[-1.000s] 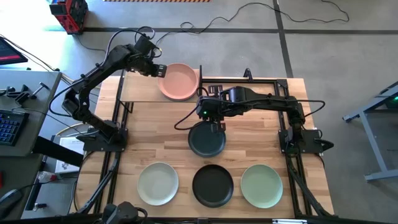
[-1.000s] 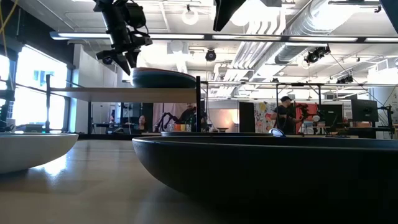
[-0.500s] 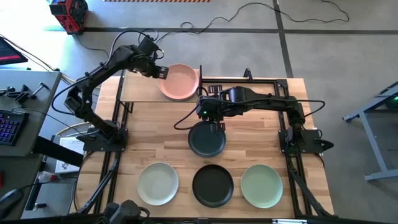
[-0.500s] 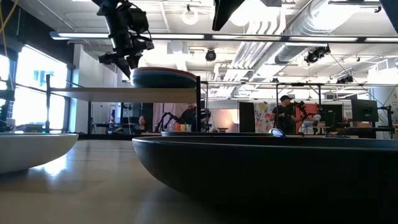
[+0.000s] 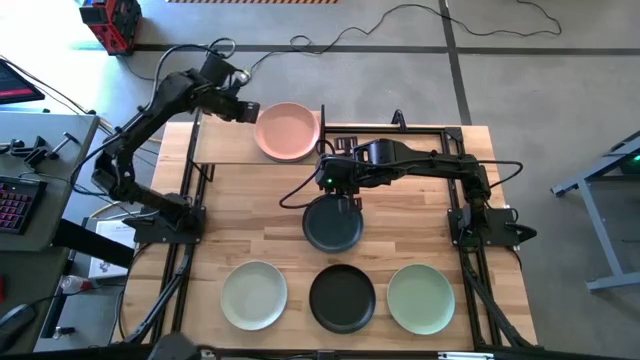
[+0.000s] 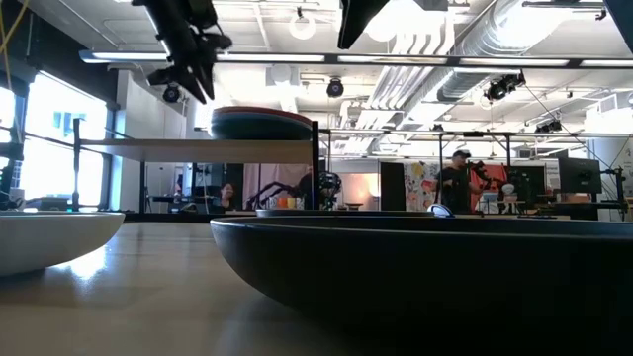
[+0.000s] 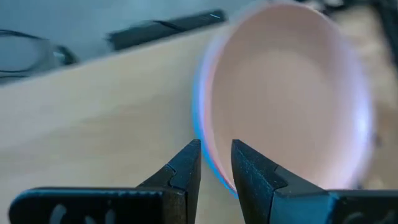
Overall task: Place and stack plates onto a shelf
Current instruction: Put the dark blue plate on the shelf
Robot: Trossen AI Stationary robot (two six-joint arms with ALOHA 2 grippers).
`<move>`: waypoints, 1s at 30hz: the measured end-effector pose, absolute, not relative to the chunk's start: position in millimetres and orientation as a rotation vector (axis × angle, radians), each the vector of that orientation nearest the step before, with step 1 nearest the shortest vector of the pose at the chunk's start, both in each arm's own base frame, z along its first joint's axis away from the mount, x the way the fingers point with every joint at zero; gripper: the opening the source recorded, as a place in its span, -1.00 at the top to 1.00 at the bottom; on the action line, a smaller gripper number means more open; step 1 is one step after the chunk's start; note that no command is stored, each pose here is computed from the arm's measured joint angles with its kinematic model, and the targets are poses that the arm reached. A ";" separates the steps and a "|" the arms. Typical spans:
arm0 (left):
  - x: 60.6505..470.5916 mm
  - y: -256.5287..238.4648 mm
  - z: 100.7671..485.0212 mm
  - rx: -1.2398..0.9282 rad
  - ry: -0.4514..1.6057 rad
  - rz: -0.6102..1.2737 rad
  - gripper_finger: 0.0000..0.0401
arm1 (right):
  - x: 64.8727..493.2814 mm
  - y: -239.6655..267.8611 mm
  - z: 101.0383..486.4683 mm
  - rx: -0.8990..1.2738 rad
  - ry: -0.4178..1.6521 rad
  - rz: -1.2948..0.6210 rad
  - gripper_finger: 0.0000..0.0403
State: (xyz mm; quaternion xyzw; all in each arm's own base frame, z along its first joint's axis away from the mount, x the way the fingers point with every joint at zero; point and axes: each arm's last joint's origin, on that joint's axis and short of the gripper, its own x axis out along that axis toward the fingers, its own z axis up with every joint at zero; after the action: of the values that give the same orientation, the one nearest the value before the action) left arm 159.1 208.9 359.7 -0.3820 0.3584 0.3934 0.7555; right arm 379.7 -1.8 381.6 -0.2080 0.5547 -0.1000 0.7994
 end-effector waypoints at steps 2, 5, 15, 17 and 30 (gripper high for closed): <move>156.4 198.2 366.2 -0.835 0.774 0.789 0.62 | 379.5 -1.3 381.3 -0.434 1.192 -0.197 0.27; 155.7 181.2 371.5 -0.845 0.800 0.717 0.62 | 379.6 0.1 380.8 -0.395 1.190 -0.158 0.27; 164.3 120.2 372.7 -0.818 1.048 0.531 0.62 | 377.9 2.5 374.6 -0.270 1.227 -0.078 0.27; 168.6 110.1 372.7 -0.815 1.075 0.501 0.62 | 378.4 2.4 366.2 -0.223 1.261 -0.044 0.27; 189.7 51.9 375.2 -0.699 1.140 0.440 0.62 | 376.5 22.5 280.5 -0.077 1.508 0.260 0.27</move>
State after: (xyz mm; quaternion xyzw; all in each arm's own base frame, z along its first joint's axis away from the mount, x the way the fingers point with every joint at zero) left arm 189.7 51.9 375.2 -0.3213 0.5241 0.2022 0.7623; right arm 376.5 22.5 280.5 -0.0350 0.6825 0.1178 0.7205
